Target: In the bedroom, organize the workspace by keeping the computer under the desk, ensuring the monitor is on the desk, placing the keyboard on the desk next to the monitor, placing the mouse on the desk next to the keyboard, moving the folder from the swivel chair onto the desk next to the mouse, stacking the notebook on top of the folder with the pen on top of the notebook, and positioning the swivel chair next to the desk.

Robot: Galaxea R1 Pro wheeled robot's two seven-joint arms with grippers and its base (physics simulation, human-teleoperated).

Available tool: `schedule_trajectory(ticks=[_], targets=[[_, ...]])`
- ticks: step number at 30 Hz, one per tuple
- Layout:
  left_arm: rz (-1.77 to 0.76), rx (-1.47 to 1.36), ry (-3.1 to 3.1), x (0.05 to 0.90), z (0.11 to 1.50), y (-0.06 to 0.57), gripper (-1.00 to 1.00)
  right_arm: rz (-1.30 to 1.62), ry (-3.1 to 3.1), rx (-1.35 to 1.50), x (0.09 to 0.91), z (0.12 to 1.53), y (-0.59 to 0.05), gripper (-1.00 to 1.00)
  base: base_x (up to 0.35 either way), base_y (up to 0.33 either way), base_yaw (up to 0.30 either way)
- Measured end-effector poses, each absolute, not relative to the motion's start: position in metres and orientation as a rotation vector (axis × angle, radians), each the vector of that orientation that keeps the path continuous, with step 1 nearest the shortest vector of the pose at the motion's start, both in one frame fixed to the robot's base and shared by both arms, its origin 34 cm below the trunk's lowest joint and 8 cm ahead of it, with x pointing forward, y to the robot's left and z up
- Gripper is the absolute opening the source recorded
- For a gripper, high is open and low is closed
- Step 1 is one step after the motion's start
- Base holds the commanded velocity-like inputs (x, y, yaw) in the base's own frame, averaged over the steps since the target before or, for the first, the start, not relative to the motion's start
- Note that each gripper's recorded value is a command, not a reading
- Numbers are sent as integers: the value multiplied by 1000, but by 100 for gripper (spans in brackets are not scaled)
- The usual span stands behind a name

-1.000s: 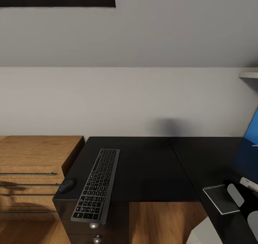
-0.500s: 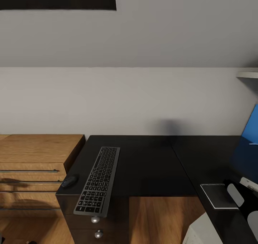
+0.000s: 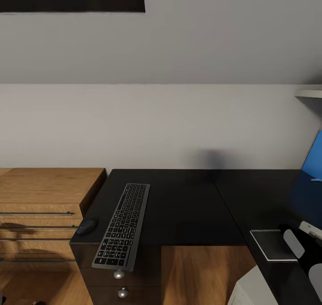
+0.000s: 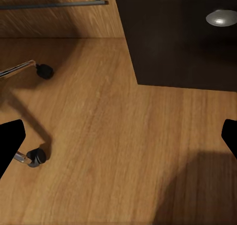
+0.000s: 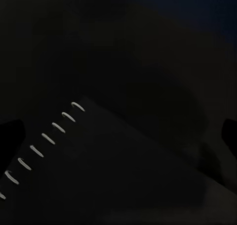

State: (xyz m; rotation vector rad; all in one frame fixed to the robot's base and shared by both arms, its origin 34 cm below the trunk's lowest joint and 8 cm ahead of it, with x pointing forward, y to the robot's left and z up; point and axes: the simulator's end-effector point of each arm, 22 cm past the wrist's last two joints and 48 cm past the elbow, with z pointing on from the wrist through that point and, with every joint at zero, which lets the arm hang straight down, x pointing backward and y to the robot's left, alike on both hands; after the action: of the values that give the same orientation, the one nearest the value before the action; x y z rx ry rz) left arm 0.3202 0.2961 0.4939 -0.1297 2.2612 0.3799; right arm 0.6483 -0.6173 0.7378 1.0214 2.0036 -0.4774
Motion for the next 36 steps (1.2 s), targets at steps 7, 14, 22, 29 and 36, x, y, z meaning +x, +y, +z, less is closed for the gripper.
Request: schedule_trajectory(ticks=[7, 14, 22, 29, 36], targets=[[380, -129, 2261, 321, 505, 296, 100, -475, 2000, 1019, 650, 750, -617, 100, 0, 0, 0], [380, -129, 2262, 321, 517, 296, 100, -470, 1982, 1012, 656, 770, -617, 100, 0, 0, 0], [380, -129, 2263, 322, 525, 296, 100, -468, 1978, 1010, 658, 780, -617, 100, 0, 0, 0], [380, -129, 2262, 322, 525, 296, 100, -466, 1978, 1008, 658, 780, -616, 100, 0, 0, 0], [380, -129, 2262, 322, 525, 296, 100, -466, 1979, 1008, 658, 780, -616, 100, 0, 0, 0]])
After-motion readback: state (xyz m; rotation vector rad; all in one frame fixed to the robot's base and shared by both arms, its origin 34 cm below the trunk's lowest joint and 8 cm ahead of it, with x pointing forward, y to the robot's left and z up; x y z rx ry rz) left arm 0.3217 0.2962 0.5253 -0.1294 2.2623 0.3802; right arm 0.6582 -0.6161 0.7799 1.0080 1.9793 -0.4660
